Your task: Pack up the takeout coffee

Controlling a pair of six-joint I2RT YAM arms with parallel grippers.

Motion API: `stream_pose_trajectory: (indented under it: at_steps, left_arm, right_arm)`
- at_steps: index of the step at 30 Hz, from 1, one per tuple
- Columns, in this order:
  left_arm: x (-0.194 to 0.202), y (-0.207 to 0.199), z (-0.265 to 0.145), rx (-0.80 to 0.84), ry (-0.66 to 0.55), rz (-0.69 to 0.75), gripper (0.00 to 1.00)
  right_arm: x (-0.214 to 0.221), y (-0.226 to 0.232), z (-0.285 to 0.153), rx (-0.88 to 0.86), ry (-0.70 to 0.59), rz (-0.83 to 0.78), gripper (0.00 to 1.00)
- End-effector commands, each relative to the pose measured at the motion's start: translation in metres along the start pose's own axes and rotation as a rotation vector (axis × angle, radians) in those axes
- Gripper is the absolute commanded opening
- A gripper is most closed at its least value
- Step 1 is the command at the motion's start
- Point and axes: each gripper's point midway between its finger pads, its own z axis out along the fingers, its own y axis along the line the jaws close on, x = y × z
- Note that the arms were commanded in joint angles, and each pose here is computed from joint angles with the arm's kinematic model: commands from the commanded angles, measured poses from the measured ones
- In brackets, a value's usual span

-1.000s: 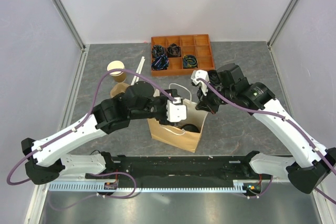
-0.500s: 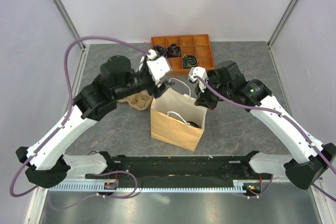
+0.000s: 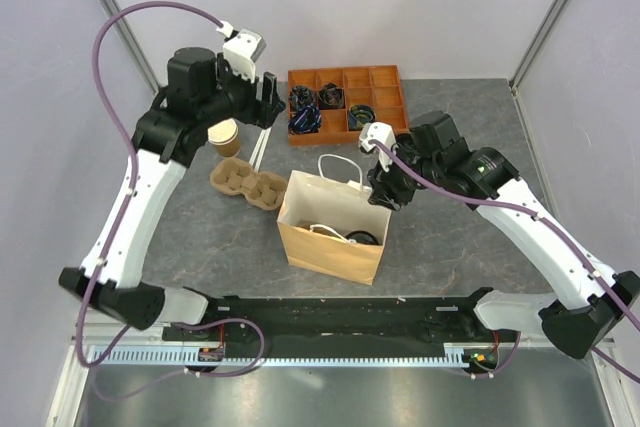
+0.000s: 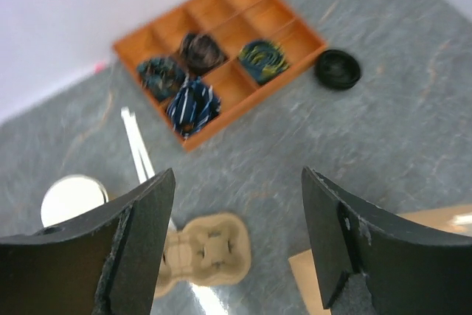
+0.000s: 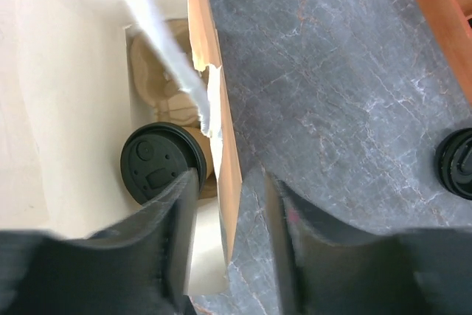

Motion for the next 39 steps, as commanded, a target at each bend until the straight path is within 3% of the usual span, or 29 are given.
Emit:
stream_pose_trajectory:
  at_steps: [1, 5, 14, 23, 30, 39]
  left_arm:
    - [0.039, 0.028, 0.021, -0.023, 0.175, -0.135, 0.82]
    - [0.062, 0.047, 0.039, -0.037, 0.253, -0.147, 1.0]
    - [0.098, 0.078, 0.091, -0.07, 0.396, -0.1, 0.97]
    - [0.153, 0.108, 0.157, -0.098, 0.522, -0.109, 0.64]
    - [0.206, 0.127, 0.183, -0.134, 0.625, -0.128, 0.55]
    - [0.248, 0.154, 0.19, -0.177, 0.699, -0.152, 0.53]
  right_arm:
    - [-0.024, -0.005, -0.014, 0.036, -0.064, -0.016, 0.57]
    - [-0.035, -0.006, -0.022, 0.054, -0.092, -0.013, 0.65]
    - [-0.072, -0.006, -0.057, 0.095, -0.209, 0.009, 0.98]
    - [-0.11, -0.03, -0.108, 0.268, -0.351, 0.053, 0.98]
    - [-0.12, -0.064, -0.121, 0.317, -0.407, 0.177, 0.98]
    - [-0.111, -0.093, -0.113, 0.327, -0.39, 0.278, 0.98]
